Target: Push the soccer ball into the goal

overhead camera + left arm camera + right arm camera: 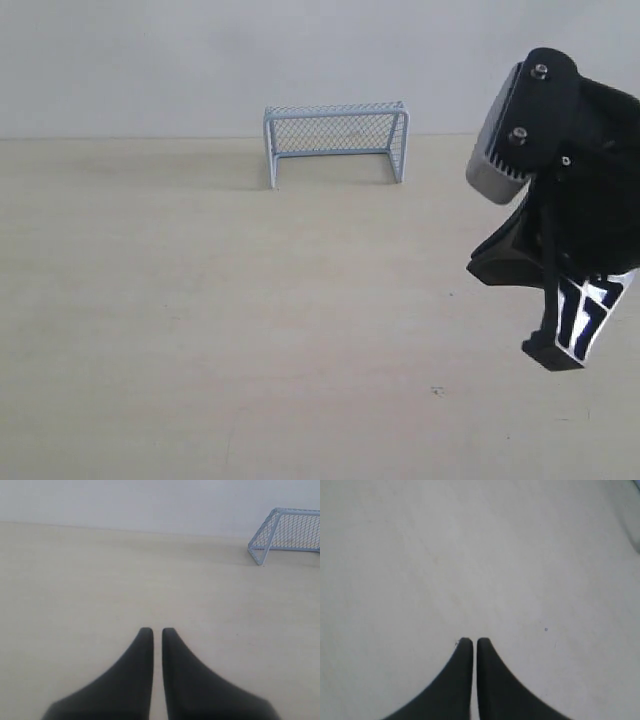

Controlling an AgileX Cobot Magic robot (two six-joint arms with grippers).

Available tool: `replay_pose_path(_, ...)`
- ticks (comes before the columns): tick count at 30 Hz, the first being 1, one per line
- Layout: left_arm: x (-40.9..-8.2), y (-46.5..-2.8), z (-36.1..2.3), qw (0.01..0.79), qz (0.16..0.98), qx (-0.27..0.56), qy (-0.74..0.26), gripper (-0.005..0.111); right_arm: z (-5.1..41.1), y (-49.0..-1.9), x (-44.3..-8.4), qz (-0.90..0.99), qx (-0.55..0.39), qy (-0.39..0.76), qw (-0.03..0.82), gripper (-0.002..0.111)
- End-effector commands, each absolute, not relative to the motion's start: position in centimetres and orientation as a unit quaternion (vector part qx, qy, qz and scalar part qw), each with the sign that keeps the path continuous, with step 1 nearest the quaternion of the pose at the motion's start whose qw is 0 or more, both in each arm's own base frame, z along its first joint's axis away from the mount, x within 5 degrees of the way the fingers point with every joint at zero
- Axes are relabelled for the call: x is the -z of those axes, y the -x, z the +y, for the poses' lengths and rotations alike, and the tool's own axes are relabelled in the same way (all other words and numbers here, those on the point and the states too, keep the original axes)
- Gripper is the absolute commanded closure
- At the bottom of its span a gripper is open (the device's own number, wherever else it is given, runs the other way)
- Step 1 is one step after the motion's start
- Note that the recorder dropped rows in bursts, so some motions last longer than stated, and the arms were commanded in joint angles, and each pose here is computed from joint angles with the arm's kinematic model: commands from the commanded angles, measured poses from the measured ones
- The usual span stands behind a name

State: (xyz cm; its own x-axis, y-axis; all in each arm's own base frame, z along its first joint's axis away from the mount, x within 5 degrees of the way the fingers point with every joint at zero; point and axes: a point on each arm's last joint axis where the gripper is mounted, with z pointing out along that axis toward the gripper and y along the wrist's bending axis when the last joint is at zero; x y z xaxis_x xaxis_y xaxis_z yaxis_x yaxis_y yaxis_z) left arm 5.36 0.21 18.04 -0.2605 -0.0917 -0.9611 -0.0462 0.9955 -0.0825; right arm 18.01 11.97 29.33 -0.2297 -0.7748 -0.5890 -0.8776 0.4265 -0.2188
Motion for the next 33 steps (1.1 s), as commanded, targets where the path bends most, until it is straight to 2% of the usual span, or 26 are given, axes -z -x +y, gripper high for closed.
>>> replay_pose_path(1, -18.26, -5.36, 0.2, 0.612, 0.789, 0.024, 0.049, 0.1, 11.98, -18.12, -29.72, 0.833, -0.116, 0.426, 0.333, 0.108)
replay_pose_path(11, -18.26, -5.36, 0.2, 0.612, 0.789, 0.024, 0.049, 0.1, 12.6, -18.1, -30.14, 0.89, -0.22, 0.245, 0.315, 0.108)
replay_pose_path(22, -18.26, -5.36, 0.2, 0.612, 0.789, 0.024, 0.049, 0.1, 12.76, -17.97, -30.18, 0.903, -0.251, 0.187, 0.295, 0.108)
replay_pose_path(33, -18.26, -5.36, 0.2, 0.612, 0.789, 0.024, 0.049, 0.1, 12.76, -17.97, -30.18, 0.903, -0.251, 0.186, 0.295, 0.108)
